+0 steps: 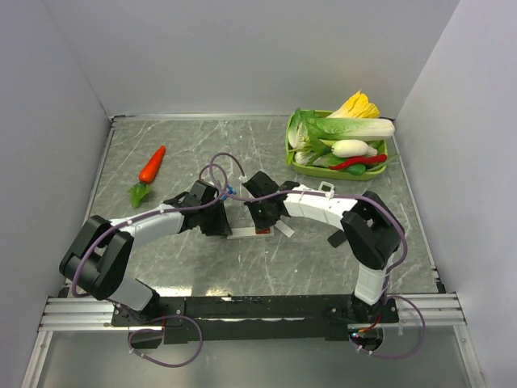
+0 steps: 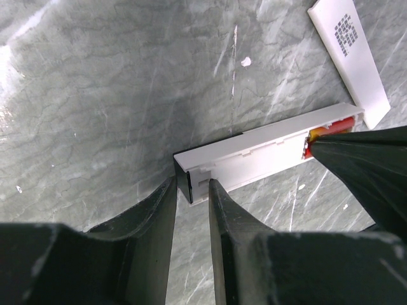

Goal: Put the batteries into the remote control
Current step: Load the battery into the remote control.

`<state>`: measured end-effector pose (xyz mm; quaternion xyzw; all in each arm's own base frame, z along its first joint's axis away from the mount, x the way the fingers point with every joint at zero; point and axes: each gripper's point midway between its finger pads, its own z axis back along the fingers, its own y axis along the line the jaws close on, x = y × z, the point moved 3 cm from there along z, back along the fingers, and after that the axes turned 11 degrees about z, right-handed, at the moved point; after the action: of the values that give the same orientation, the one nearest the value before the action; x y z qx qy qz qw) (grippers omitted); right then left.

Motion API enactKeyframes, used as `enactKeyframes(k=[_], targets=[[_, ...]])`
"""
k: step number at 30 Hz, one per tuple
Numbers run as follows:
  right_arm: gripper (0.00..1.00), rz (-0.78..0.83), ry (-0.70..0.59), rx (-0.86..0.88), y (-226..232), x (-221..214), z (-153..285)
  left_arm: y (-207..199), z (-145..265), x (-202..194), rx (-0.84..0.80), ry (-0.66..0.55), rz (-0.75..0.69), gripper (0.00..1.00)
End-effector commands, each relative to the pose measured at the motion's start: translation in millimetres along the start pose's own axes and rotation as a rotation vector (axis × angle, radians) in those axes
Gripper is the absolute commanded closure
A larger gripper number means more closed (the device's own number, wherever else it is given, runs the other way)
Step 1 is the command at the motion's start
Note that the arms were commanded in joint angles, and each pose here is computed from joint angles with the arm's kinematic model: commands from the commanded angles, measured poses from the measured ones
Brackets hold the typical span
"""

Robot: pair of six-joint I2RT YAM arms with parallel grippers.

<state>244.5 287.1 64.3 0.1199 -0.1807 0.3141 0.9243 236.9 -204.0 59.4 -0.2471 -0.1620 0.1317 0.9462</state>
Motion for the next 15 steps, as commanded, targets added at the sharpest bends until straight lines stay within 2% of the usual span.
enactKeyframes(k=[1, 6, 11, 14, 15], targets=[[0.88, -0.008, 0.077, -0.017, -3, -26, -13, 7, 2, 0, 0.04, -0.006, -0.018, 0.69], [0.88, -0.013, 0.107, -0.022, -5, -39, -16, 7, 1, 0, 0.042, -0.009, -0.017, 0.68], [0.88, 0.02, 0.001, 0.035, 5, -9, 6, 5, 5, 3, 0.038, -0.024, -0.017, 0.67], [0.79, 0.06, -0.086, 0.045, 8, 18, 32, 0, 10, 8, 0.026, -0.05, -0.018, 0.61], [0.73, 0.067, -0.102, 0.043, 7, 24, 40, -2, 12, 10, 0.021, -0.06, -0.016, 0.6]])
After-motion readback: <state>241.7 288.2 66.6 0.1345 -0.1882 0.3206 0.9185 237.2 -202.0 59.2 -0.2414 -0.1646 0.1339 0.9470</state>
